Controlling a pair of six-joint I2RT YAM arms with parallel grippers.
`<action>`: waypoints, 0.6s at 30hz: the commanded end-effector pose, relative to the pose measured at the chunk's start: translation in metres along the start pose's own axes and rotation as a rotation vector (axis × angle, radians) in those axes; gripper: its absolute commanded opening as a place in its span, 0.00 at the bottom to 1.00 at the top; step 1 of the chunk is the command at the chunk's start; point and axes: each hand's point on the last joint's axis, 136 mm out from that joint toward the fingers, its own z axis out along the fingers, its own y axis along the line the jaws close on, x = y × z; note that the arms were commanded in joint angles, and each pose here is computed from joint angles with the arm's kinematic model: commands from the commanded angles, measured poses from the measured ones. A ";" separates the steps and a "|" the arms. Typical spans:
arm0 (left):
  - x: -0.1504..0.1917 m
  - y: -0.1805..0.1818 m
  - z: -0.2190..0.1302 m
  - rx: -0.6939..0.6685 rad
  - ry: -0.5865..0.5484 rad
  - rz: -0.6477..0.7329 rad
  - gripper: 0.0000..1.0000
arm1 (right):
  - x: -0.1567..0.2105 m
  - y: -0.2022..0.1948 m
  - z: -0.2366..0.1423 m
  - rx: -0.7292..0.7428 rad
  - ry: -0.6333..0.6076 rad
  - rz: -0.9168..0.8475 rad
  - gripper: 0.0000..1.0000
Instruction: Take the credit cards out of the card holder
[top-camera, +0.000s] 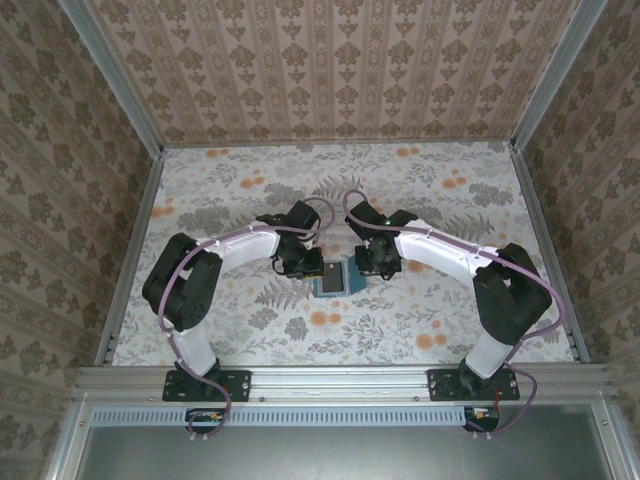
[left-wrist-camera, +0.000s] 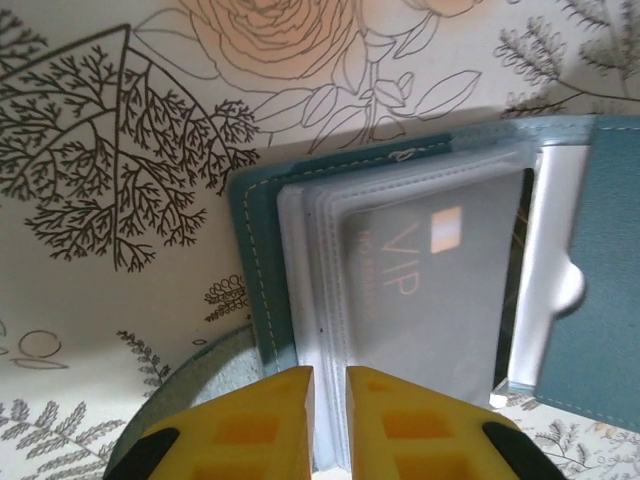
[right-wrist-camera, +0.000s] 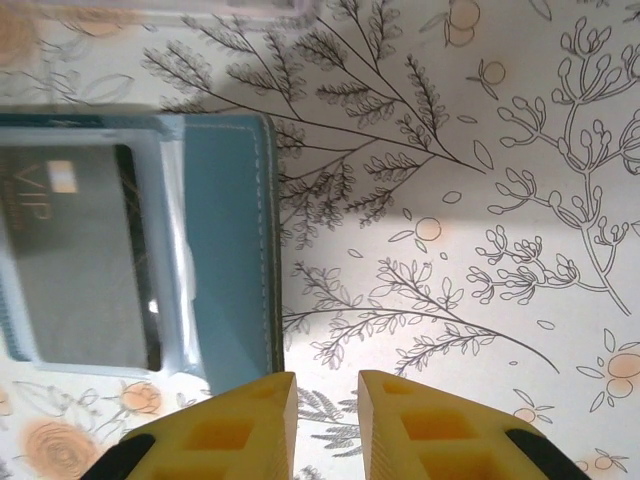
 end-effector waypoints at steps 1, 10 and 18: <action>0.005 0.007 0.008 -0.009 0.027 0.009 0.17 | -0.005 0.013 -0.029 -0.073 -0.024 0.019 0.25; 0.007 0.011 0.010 -0.015 0.031 0.004 0.15 | -0.010 0.065 -0.033 -0.333 0.024 0.057 0.22; 0.005 0.007 0.003 -0.002 0.012 0.010 0.13 | -0.006 0.054 0.018 -0.327 0.110 0.144 0.19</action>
